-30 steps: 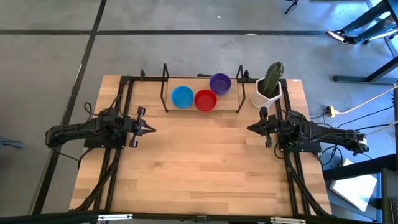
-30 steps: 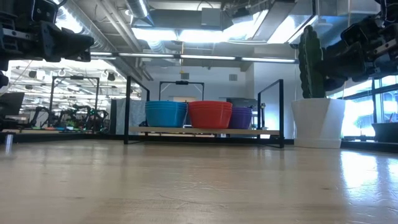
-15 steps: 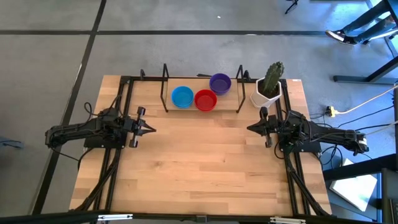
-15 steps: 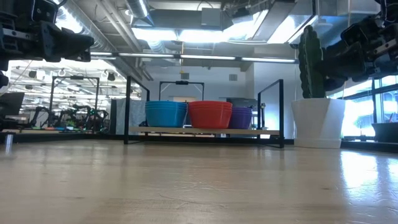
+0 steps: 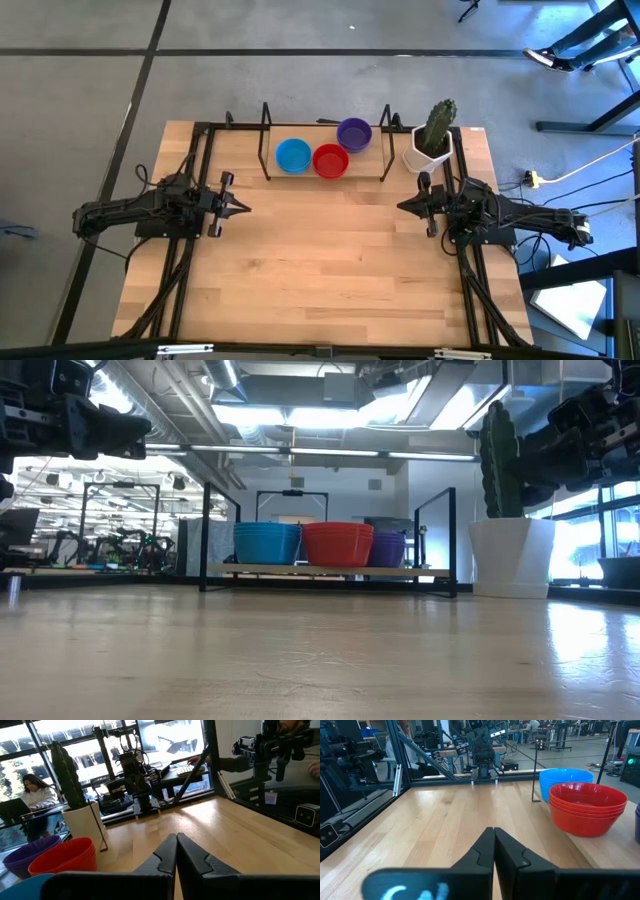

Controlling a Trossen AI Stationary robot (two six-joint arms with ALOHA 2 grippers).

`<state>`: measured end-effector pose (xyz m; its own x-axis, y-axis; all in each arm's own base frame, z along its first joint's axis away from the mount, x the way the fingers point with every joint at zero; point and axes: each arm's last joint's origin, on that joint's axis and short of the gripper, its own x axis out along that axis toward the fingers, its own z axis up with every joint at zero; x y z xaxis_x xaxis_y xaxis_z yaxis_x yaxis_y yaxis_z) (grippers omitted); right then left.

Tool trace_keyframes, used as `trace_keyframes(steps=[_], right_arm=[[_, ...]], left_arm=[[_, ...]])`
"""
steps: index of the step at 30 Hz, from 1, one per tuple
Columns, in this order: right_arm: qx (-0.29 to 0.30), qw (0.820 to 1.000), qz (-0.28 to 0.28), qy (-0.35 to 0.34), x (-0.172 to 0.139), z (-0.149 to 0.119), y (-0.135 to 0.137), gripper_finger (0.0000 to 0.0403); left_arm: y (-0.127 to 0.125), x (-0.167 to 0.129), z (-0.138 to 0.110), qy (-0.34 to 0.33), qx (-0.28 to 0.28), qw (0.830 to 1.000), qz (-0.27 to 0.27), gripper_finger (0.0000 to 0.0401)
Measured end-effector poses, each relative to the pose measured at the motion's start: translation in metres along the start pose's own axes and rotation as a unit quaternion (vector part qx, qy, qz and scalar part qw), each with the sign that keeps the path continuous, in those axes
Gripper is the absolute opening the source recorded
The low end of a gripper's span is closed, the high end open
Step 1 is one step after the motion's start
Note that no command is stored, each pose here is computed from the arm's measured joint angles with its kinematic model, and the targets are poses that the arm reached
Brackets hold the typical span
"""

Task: Pick & Place Mini bowls
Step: Return to Home Position

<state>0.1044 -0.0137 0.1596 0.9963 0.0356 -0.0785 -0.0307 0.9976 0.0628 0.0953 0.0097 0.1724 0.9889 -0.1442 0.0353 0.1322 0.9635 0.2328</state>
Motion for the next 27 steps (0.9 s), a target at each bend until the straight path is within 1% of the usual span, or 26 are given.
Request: trace_keyframes(steps=[10, 18, 27], right_arm=[[0.0, 1.0, 0.0, 0.0, 0.0, 0.0, 0.0, 0.0008], [0.0, 1.0, 0.0, 0.0, 0.0, 0.0, 0.0, 0.0008], [0.0, 1.0, 0.0, 0.0, 0.0, 0.0, 0.0, 0.0008]], left_arm=[[0.0, 0.0, 0.0, 0.0, 0.0, 1.0, 0.0, 0.0004], [0.0, 0.0, 0.0, 0.0, 0.0, 1.0, 0.0, 0.001], [0.0, 0.0, 0.0, 0.0, 0.0, 1.0, 0.0, 0.0006]])
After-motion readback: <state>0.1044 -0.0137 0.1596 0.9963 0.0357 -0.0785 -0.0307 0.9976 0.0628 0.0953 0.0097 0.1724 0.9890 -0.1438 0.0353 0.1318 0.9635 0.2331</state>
